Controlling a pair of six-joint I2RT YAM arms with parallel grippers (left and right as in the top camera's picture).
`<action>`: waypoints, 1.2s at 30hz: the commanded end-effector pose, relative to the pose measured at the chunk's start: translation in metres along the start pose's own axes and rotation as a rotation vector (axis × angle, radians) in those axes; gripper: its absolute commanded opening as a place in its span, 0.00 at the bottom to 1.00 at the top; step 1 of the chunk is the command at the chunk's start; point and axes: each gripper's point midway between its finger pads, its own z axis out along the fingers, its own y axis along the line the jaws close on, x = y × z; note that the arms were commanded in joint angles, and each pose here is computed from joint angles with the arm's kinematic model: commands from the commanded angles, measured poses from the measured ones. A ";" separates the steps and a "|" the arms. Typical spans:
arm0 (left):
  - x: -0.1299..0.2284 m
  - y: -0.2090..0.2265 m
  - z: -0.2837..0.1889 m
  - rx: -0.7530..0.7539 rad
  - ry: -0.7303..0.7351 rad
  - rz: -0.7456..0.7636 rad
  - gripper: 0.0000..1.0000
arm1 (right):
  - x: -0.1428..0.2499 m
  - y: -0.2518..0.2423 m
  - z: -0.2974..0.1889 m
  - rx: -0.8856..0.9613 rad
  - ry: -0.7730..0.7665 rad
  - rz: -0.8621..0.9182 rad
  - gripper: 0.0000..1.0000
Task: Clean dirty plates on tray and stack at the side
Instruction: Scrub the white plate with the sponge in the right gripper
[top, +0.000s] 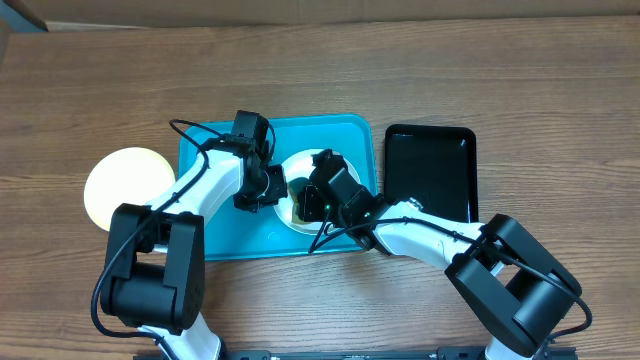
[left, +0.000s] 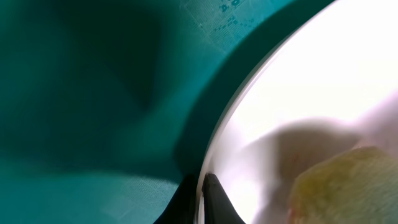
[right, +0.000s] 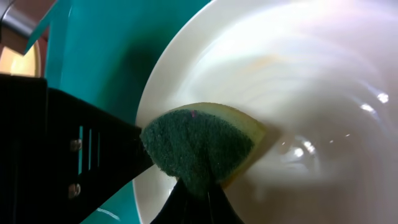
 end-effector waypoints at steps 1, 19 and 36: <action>0.015 0.016 0.017 -0.066 0.047 -0.006 0.04 | -0.010 0.000 -0.001 0.017 -0.049 -0.011 0.04; 0.014 0.015 0.017 -0.065 0.045 -0.013 0.04 | 0.005 -0.008 0.018 0.068 -0.051 -0.112 0.04; 0.015 0.016 0.016 -0.068 0.048 -0.012 0.04 | -0.016 -0.063 0.010 0.287 -0.108 -0.133 0.04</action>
